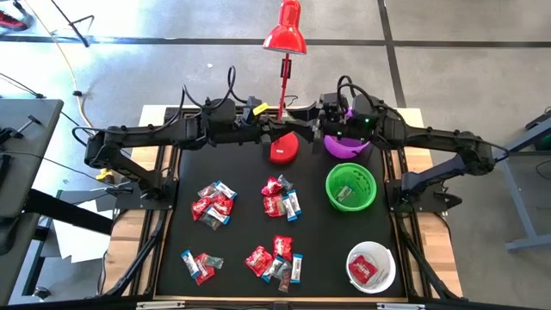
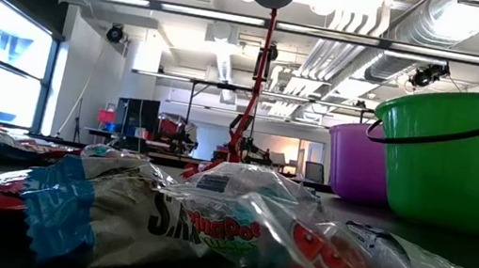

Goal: Organize candy in baskets
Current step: Put the green gummy into the violet bucket

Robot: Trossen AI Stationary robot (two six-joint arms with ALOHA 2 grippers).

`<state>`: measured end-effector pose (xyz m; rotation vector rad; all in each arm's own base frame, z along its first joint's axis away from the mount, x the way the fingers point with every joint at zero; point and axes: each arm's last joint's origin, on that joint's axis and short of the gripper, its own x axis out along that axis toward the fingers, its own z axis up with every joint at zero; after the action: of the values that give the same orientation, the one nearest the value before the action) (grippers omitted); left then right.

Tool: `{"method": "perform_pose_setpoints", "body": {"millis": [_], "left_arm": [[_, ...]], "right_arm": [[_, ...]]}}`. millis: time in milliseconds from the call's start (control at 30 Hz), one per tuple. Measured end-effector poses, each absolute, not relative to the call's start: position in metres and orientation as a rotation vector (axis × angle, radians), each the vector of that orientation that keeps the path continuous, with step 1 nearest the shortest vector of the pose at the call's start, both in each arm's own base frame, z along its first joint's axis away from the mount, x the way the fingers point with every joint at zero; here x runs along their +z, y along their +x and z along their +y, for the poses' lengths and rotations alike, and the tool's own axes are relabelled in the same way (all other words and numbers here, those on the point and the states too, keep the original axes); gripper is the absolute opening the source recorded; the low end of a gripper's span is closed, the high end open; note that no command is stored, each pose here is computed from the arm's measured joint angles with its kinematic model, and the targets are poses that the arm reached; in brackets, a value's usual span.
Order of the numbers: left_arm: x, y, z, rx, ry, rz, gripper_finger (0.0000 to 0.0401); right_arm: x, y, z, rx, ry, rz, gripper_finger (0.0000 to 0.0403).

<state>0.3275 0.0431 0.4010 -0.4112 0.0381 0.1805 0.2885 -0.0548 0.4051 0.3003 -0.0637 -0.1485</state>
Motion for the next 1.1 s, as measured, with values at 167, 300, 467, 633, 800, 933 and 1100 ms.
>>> {"method": "perform_pose_setpoints", "body": {"millis": [167,300,467,633,800,933,1100], "left_arm": [[0.401,0.328,0.043,0.174,-0.408,0.040,0.0000],[0.401,0.328,0.043,0.175,-0.402,0.040,0.0000],[0.401,0.328,0.043,0.175,-0.397,0.040,0.0000],[0.401,0.328,0.042,0.150,-0.307,0.056,0.0002],[0.396,0.326,0.043,0.143,-0.235,0.114,0.0028],[0.394,0.321,0.044,0.155,-0.277,0.162,0.0056],[0.392,0.314,0.046,0.172,-0.280,0.218,0.0085]], "right_arm": [[0.405,0.288,-0.055,-0.147,0.308,-0.061,0.0165],[0.405,0.289,-0.055,-0.147,0.308,-0.061,0.0108],[0.405,0.288,-0.055,-0.147,0.308,-0.060,0.0020],[0.405,0.288,-0.054,-0.141,0.339,-0.061,0.0020],[0.403,0.288,-0.055,-0.147,0.344,-0.051,0.0008],[0.403,0.286,-0.061,-0.172,0.362,-0.050,0.0005],[0.397,0.284,-0.070,-0.234,0.385,0.006,0.0003]]}}
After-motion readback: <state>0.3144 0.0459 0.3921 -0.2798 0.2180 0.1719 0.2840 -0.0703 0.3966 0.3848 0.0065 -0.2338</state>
